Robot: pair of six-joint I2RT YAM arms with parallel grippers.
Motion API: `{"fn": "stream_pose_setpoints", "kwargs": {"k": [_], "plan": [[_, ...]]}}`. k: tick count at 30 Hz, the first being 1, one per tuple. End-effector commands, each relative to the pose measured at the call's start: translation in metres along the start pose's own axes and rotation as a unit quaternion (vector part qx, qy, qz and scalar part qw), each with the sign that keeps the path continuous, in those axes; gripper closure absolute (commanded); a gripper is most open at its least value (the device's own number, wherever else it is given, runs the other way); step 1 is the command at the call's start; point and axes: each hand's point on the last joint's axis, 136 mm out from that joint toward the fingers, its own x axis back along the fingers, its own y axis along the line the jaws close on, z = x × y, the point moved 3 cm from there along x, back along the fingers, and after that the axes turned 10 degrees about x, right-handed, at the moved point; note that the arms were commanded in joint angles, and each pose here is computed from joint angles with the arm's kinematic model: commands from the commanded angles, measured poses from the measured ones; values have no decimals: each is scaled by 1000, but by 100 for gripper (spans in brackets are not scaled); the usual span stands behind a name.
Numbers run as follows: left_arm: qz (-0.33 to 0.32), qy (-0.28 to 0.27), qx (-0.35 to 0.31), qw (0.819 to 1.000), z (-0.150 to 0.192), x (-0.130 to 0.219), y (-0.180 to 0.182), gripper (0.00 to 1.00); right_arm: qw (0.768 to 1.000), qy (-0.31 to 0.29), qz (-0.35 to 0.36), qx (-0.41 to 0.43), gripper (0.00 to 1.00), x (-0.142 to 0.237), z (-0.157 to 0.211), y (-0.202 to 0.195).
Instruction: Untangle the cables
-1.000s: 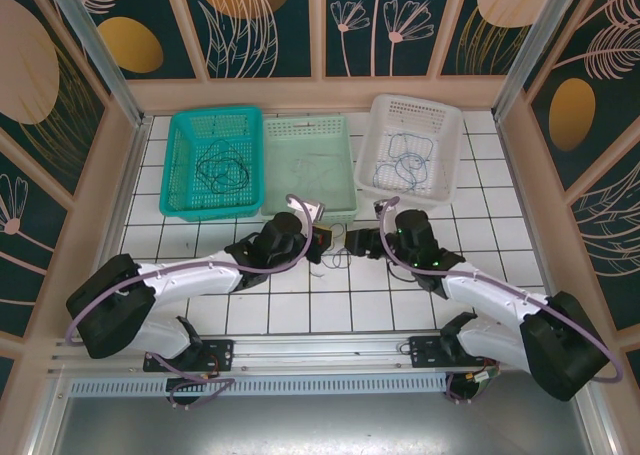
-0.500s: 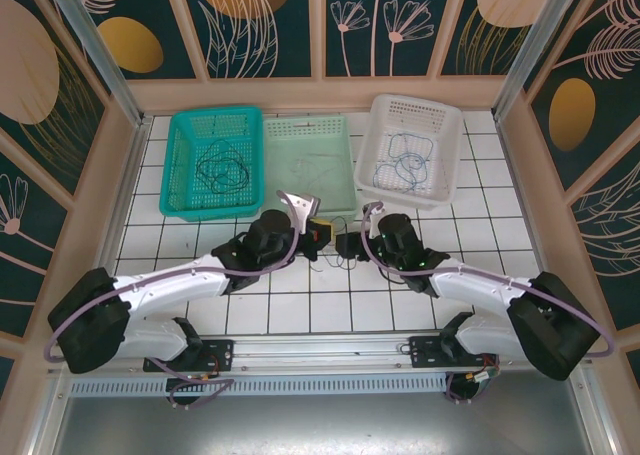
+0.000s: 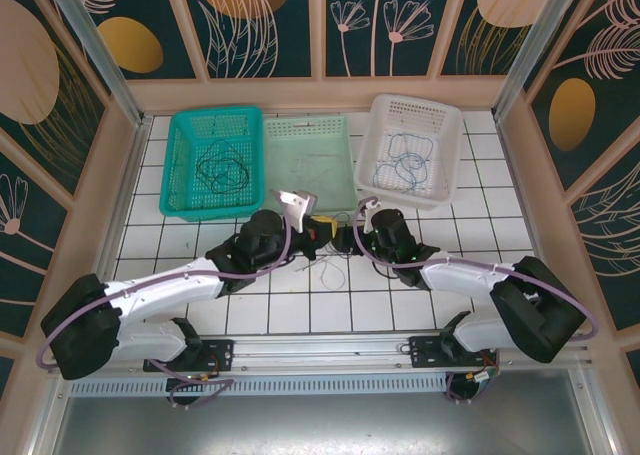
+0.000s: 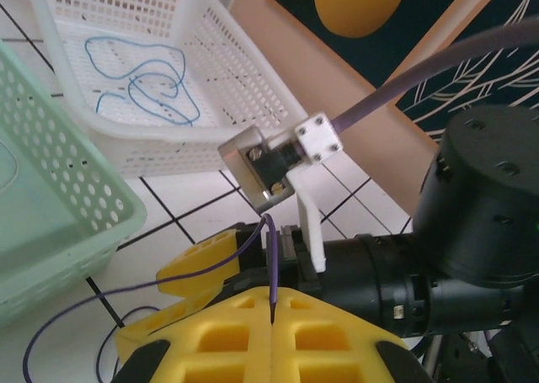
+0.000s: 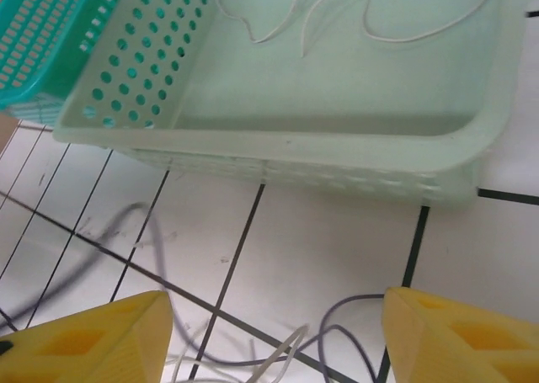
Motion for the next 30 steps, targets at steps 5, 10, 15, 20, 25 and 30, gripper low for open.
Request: {"fn": "stream_pose_setpoints", "kwargs": {"k": [5, 10, 15, 20, 25, 30], "plan": [[-2, -64, -35, 997, -36, 31, -21, 95, 999, 17, 37, -14, 39, 2, 11, -14], [-1, -85, -37, 996, -44, 42, -24, 94, 999, 18, 48, -16, 40, 8, 15, -20], [5, -106, -40, 994, -52, 50, -29, 94, 997, 28, 66, -19, 48, 13, 20, -27], [21, -117, -44, 992, -59, 55, -38, 94, 997, 22, 75, -22, 50, 18, 19, -32], [33, -133, -45, 990, -66, 62, -44, 93, 997, 9, 74, -23, 56, 24, 16, -33], [33, -146, -46, 988, -70, 69, -46, 91, 996, -7, 88, -25, 62, 36, 12, -40]]}}
